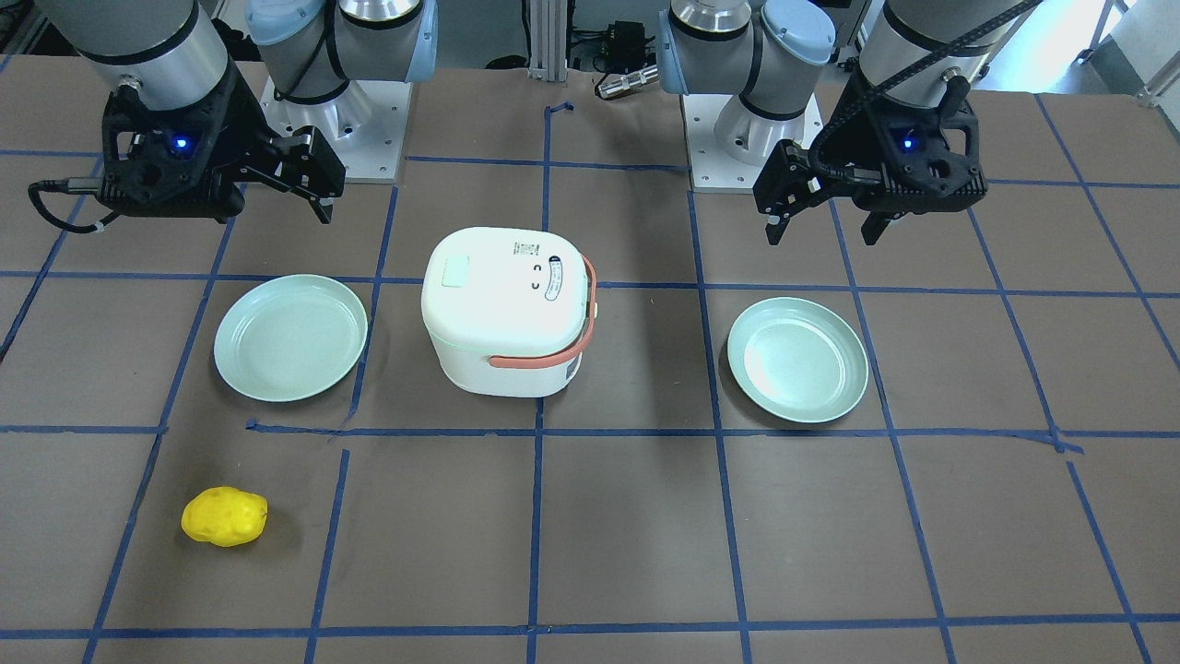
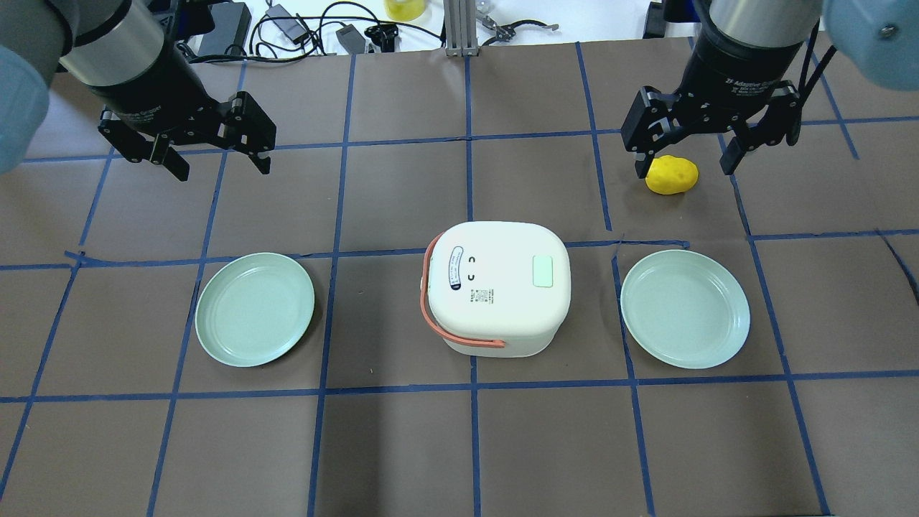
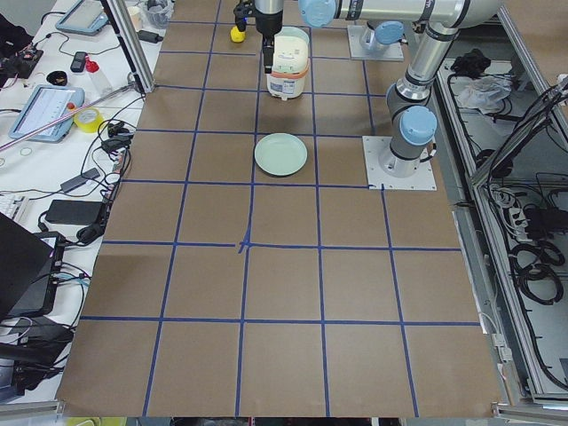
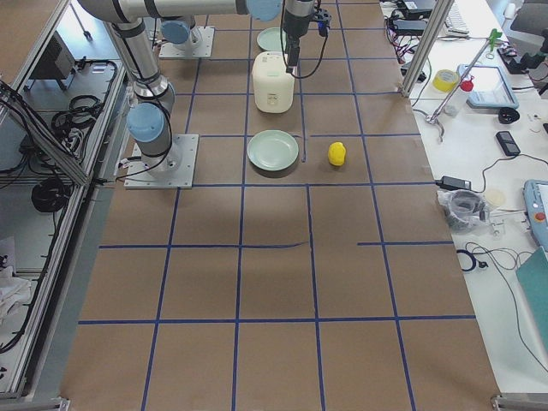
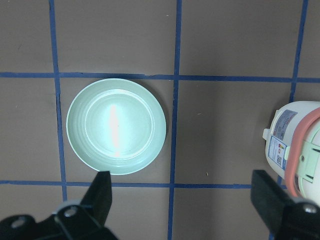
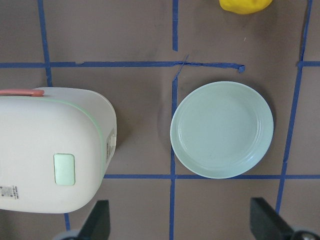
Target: Press rice cooker button
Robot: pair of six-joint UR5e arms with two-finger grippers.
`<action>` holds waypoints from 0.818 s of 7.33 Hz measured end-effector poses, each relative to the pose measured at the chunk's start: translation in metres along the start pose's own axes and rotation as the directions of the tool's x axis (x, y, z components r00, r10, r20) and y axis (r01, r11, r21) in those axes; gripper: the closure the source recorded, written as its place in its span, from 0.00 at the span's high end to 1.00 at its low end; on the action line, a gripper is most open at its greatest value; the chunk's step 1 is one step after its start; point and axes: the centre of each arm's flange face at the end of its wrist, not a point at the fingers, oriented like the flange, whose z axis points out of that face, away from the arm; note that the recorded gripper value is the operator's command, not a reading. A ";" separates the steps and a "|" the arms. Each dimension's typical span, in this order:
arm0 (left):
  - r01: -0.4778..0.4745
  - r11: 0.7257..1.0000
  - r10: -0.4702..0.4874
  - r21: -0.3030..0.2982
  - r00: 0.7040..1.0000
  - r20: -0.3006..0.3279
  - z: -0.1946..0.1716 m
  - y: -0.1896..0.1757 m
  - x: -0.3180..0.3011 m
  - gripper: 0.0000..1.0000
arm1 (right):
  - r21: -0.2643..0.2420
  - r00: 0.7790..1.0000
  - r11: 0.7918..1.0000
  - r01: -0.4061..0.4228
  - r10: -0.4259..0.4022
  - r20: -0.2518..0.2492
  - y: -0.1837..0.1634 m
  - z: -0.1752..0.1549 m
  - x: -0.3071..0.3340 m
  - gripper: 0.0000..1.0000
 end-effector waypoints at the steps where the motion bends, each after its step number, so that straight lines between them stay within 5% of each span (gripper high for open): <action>1: 0.000 1.000 0.000 0.000 1.000 0.000 0.000 0.000 0.000 1.00 | -0.001 1.000 1.000 -0.001 0.001 -0.001 0.000 0.000 0.000 1.00; 6: 0.000 1.000 0.000 0.000 1.000 0.000 0.000 0.000 0.000 1.00 | 0.026 1.000 1.000 0.007 -0.007 0.002 -0.002 -0.004 -0.001 1.00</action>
